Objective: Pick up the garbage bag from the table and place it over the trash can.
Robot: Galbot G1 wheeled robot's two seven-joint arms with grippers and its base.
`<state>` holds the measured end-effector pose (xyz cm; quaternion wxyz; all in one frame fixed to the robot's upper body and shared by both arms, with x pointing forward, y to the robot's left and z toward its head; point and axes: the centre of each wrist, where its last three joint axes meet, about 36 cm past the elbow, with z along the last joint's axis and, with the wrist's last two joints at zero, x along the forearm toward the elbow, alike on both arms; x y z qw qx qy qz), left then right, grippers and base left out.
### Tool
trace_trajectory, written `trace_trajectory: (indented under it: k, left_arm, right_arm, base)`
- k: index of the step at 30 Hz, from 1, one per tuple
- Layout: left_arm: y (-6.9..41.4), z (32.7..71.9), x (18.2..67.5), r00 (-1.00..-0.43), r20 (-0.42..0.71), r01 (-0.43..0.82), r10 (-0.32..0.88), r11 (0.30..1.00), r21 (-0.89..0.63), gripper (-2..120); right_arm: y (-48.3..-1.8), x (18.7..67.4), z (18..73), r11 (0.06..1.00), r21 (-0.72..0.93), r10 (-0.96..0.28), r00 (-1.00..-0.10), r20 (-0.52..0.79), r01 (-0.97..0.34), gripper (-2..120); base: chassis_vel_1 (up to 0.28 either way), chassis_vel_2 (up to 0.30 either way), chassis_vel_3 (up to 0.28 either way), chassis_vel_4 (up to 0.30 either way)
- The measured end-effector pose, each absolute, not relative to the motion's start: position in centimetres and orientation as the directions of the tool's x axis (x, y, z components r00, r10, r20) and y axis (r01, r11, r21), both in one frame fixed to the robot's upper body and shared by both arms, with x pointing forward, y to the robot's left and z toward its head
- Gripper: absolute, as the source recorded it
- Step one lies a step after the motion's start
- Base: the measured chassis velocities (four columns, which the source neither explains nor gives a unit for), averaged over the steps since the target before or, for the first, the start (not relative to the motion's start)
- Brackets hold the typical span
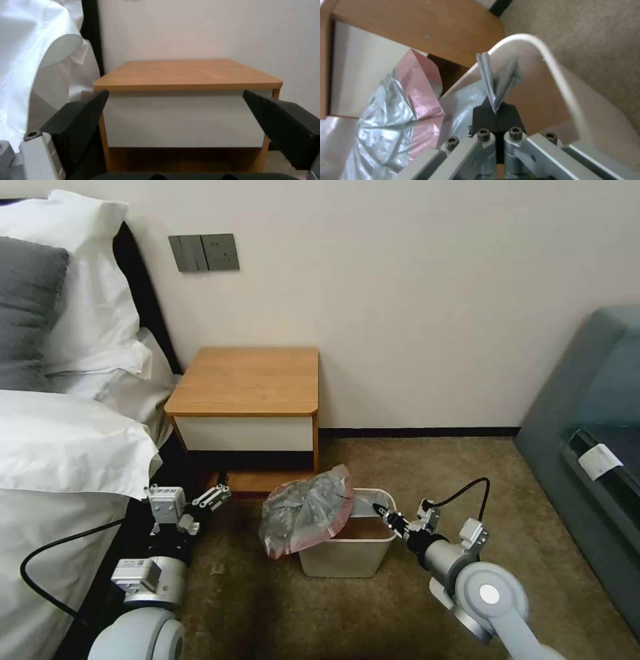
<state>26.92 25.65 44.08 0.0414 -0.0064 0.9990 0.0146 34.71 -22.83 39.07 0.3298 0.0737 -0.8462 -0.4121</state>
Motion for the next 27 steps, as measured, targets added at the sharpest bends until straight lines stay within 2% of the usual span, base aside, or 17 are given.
trace_trajectory:
  k: [5, 9, 11, 13, 15, 17, 18, 21, 23, 26, 27]
  left_arm:
    - [25.7, 44.0, 27.0, -0.996, -0.083, -0.017, -0.014, 0.999, 0.030, 100]
    - [25.8, 44.0, 27.0, -0.997, -0.082, -0.017, -0.015, 0.999, 0.029, 100]
    - [25.7, 43.9, 27.0, -0.997, -0.081, -0.017, -0.015, 0.999, 0.029, 100]
    - [25.7, 43.9, 27.0, -0.997, -0.079, -0.017, -0.015, 0.999, 0.028, 100]
    - [25.7, 43.9, 27.0, -0.997, -0.079, -0.017, -0.015, 0.999, 0.028, 100]
    - [25.7, 43.9, 27.0, -0.997, -0.079, -0.018, -0.016, 0.999, 0.028, 100]
    - [25.7, 43.9, 27.0, -0.997, -0.079, -0.018, -0.016, 0.999, 0.028, 100]
    - [25.8, 43.8, 27.0, -0.997, -0.081, -0.019, -0.016, 0.999, 0.028, 100]
    - [25.8, 43.8, 27.0, -0.997, -0.082, -0.019, -0.017, 0.999, 0.027, 100]
    - [25.8, 43.8, 27.0, -0.996, -0.084, -0.020, -0.018, 0.999, 0.026, 100]
    - [25.8, 43.8, 27.0, -0.996, -0.084, -0.020, -0.018, 0.999, 0.026, 100]
  right_arm:
    - [-22.9, 34.9, 39.0, 0.660, 0.736, -0.396, -0.762, 0.512, 0.152, 0]
    - [-22.9, 34.9, 39.3, 0.668, 0.729, -0.391, -0.762, 0.516, 0.151, 17]
    - [-22.9, 34.9, 39.4, 0.671, 0.727, -0.389, -0.764, 0.515, 0.148, 20]
    - [-22.9, 34.8, 39.6, 0.678, 0.721, -0.384, -0.769, 0.511, 0.141, 32]
    - [-22.9, 34.7, 39.8, 0.680, 0.720, -0.383, -0.771, 0.509, 0.138, 35]
    - [-23.0, 34.6, 40.0, 0.684, 0.717, -0.378, -0.776, 0.505, 0.134, 46]
    - [-23.0, 34.6, 40.0, 0.684, 0.717, -0.378, -0.776, 0.505, 0.134, 46]
    - [-23.2, 34.3, 40.5, 0.692, 0.710, -0.371, -0.781, 0.503, 0.129, 60]
    - [-23.2, 34.1, 40.7, 0.693, 0.709, -0.369, -0.783, 0.501, 0.128, 63]
    - [-23.4, 33.5, 41.7, 0.699, 0.704, -0.360, -0.790, 0.497, 0.124, 78]
    - [-23.4, 33.5, 41.7, 0.699, 0.704, -0.360, -0.790, 0.497, 0.124, 78]
  base:
    - [0.000, 0.000, 0.000, 0.000]
    - [0.000, 0.000, 0.000, 0.000]
    - [0.000, 0.000, 0.000, 0.000]
    - [0.000, 0.000, 0.000, 0.000]
    - [0.000, 0.000, 0.000, 0.000]
    - [0.000, 0.000, 0.000, 0.000]
    - [0.000, 0.000, 0.000, 0.000]
    - [0.000, 0.000, 0.000, 0.000]
    - [0.000, 0.000, 0.000, 0.000]
    - [0.000, 0.000, 0.000, 0.000]
    - [0.000, 0.000, 0.000, 0.000]
